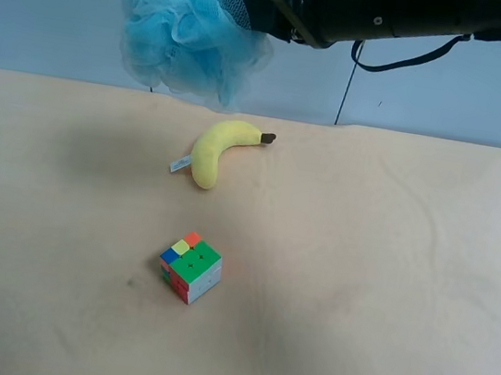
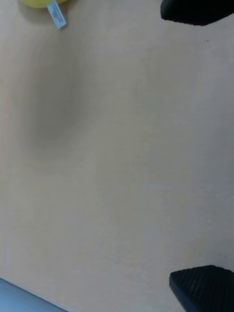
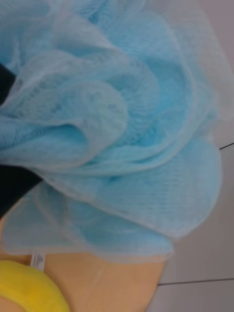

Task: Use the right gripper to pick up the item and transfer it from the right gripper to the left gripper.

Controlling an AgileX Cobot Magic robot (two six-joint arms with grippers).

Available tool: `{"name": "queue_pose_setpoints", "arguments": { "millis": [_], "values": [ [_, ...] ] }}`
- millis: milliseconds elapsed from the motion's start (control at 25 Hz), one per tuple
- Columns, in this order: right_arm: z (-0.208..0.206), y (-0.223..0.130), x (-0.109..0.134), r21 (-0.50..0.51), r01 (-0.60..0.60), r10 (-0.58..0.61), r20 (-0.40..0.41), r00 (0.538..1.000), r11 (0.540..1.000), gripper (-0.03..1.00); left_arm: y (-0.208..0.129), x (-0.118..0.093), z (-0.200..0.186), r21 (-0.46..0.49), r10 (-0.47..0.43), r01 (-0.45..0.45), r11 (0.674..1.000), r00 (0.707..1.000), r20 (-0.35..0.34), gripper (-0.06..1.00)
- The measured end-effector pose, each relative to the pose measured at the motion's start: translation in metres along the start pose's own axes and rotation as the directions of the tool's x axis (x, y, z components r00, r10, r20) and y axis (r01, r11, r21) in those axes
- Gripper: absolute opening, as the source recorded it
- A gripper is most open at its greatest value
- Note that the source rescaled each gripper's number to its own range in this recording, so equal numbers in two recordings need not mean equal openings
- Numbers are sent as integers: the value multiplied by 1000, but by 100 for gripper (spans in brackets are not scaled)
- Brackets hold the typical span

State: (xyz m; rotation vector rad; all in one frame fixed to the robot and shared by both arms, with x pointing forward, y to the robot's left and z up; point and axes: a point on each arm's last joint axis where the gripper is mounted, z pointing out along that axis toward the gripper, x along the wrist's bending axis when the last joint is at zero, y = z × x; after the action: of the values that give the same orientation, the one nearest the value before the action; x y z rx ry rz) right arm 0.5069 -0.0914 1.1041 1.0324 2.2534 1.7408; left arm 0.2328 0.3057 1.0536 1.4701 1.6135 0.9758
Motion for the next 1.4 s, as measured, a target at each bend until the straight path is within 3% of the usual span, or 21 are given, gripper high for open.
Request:
{"name": "queue_pose_setpoints", "arguments": {
  "millis": [160, 440, 720, 960, 1200, 1400],
  "values": [
    [0, 1, -1, -6, 0, 0, 15, 1000, 1000, 1, 8, 0, -1, 11, 1, -1, 1000, 1000, -1, 100],
    [0, 1, -1, -6, 0, 0, 15, 1000, 1000, 1, 54, -4, 8, 96, 23, -24, 995, 1000, 10, 100],
    [0, 0, -1, -5, 0, 0, 12, 1000, 1000, 1, 83, -24, 32, 86, 55, -75, 993, 976, 212, 100],
    [0, 0, 0, 2, 0, 0, -4, 1000, 1000, 1, 95, -42, 56, 79, 85, -122, 989, 925, 370, 100],
    [0, 0, 1, -1, -4, 4, -8, 1000, 1000, 1, 105, -63, 76, 39, 97, -143, 989, 826, 555, 100],
    [0, 1, 2, -10, -18, 18, -23, 1000, 1000, 0, 111, -74, 91, 17, 93, -135, 991, 760, 643, 100]
  ]
}}
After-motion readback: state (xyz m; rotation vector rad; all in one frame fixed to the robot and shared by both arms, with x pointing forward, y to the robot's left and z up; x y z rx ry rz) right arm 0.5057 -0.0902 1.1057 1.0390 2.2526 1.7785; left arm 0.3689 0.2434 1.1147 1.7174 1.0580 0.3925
